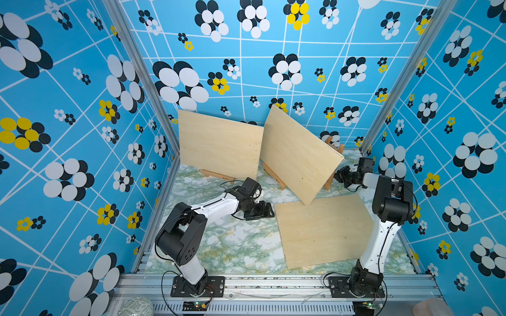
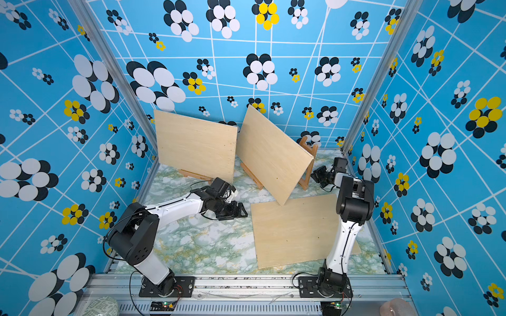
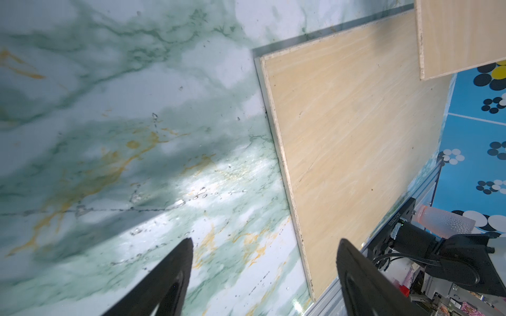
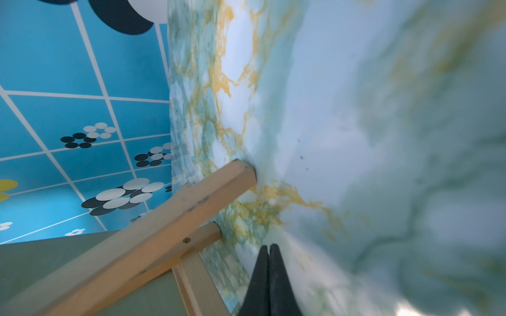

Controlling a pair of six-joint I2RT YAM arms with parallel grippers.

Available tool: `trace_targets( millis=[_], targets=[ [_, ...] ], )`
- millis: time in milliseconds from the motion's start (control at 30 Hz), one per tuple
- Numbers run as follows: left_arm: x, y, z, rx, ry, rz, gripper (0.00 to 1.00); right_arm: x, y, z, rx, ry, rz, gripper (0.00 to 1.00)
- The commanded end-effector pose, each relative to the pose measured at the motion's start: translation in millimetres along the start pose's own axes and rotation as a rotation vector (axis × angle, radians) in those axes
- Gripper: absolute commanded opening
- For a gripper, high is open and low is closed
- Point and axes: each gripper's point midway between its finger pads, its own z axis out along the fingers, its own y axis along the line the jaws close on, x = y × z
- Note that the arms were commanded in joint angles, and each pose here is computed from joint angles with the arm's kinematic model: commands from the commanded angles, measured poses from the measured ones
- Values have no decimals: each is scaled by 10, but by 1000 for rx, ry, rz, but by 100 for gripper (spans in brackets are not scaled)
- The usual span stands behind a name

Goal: Assemble the easel
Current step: Adjust the easel at the center of the board.

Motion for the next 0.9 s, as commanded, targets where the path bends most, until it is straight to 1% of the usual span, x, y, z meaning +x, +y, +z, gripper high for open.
trace_targets(
  millis=[0,233,333,467,600,733,867],
  targets=[
    [-34,48,-20,-17,-4,-16,84,-24,142,183,-47,4,42,0],
    [-34,138,-7,-31,5,-37,84,-301,99,346,-87,-102,118,0],
    [-46,170,2,-38,11,-46,84,-468,106,363,-112,-158,128,0],
    [-50,205,19,-49,23,-51,84,-682,171,398,-137,-199,125,0],
    [-58,239,47,-58,32,-63,84,-884,153,450,-145,-223,141,0],
    [-73,246,63,-62,37,-68,84,-1036,108,449,-152,-229,150,4],
    [-102,229,63,-60,35,-64,84,-995,165,355,-143,-204,111,7]
  ],
)
